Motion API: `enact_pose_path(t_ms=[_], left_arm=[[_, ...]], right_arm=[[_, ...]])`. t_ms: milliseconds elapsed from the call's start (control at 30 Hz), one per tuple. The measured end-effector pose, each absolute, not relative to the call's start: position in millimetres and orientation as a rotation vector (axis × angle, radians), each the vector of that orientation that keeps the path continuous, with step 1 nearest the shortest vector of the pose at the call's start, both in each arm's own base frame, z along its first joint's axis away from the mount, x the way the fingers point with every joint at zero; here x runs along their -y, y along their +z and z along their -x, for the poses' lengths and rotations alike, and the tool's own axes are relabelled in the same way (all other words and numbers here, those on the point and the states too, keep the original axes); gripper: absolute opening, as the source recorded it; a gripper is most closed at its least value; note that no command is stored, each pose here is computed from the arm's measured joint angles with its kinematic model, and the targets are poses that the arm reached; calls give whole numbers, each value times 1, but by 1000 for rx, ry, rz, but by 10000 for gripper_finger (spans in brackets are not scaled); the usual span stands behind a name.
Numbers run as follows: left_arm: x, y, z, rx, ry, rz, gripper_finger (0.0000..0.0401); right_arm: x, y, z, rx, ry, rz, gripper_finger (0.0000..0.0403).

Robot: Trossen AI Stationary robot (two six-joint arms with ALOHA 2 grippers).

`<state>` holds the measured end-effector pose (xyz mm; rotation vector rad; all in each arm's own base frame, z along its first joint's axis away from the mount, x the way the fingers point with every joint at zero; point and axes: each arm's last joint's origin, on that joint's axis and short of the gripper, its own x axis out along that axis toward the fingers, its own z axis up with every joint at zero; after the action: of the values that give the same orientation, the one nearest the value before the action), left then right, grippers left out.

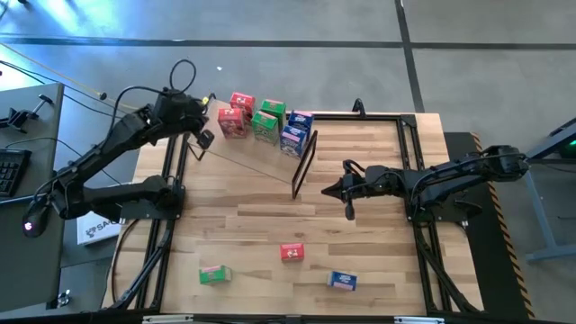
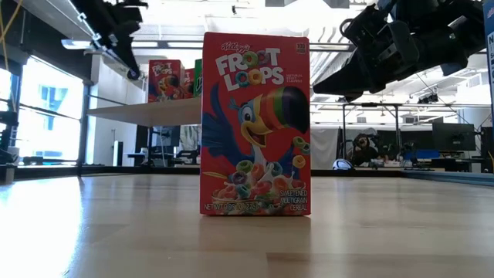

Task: Stack cereal on shelf
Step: Put the top red cereal box on the shelf aligned with the other red cereal box

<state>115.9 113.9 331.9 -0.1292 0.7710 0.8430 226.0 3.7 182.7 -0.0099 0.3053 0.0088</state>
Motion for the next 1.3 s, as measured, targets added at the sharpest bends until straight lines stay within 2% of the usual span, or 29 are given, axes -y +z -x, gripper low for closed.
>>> enact_pose_path(t_ms=[133,433,667,867,1000,1300], left_arm=[[-112,317,-121,-779,703,198,5],[-123,308,-134,-649,747,128,5],[-123,307,-132,-672,781,113,5],[-109,301,-130,-751,665,167,5],[-104,290,-140,-712,609,168,5],[-110,277,-152,-581,727,68,5]], right_arm=[[-3,183,-226,-305,3,12,0],[-3,182,-226,-310,4,12,0],[-3,182,-226,-312,3,9,0],[-3,182,-226,-317,3,9,0],[-3,182,-226,-317,4,12,0],[-3,182,-226,-317,4,13,0]])
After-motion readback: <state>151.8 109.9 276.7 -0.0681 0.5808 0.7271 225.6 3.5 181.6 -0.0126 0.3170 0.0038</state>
